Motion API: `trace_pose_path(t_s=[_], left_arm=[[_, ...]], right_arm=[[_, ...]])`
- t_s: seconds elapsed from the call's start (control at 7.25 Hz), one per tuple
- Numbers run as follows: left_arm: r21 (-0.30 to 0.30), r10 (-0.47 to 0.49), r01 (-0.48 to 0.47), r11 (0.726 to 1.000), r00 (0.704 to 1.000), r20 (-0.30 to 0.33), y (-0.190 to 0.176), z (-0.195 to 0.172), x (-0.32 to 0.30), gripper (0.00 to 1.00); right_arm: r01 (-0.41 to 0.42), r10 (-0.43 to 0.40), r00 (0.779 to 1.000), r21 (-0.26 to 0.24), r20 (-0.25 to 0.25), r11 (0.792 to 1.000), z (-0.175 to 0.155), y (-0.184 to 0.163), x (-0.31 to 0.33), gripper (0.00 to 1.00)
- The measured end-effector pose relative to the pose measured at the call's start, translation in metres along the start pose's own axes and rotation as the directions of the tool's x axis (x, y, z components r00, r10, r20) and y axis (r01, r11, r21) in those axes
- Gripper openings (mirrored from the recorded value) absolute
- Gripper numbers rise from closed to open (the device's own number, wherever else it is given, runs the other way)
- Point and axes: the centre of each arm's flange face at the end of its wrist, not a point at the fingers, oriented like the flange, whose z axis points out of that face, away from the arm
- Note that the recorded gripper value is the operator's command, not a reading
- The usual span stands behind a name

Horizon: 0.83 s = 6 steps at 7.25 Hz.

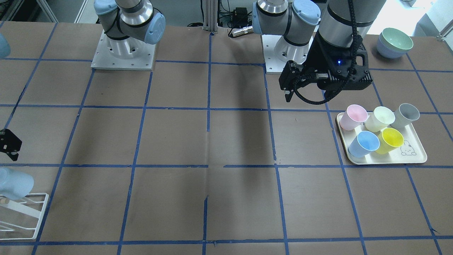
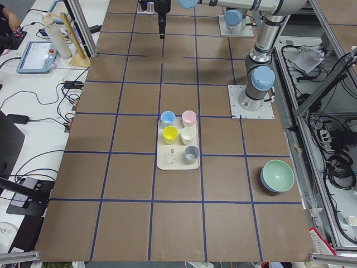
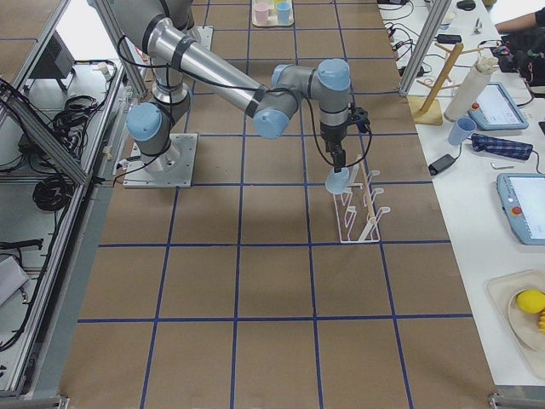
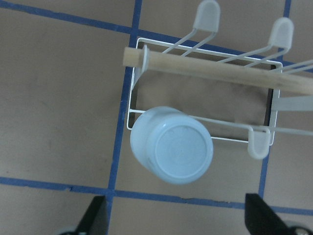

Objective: Transfer IKEA cup to right arm and place on rack

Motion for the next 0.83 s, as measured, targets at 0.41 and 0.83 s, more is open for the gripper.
trace_pose_path(t_s=[0.41,0.83], left_arm=[[0.001,0.000,0.000,1.000,1.000,0.000,0.000,-0.001,0.000,1.00],[0.001,-0.001,0.001,1.000,1.000,0.000,0.000,-0.001,-0.001,1.00]], right_arm=[[-0.140,0.144,0.988,-0.076,0.051,0.987,-0.079,0.033,-0.076,1.00],[-0.169,0.179,0.981,-0.123,0.075,0.978,-0.138,0.063,-0.188,1.00]])
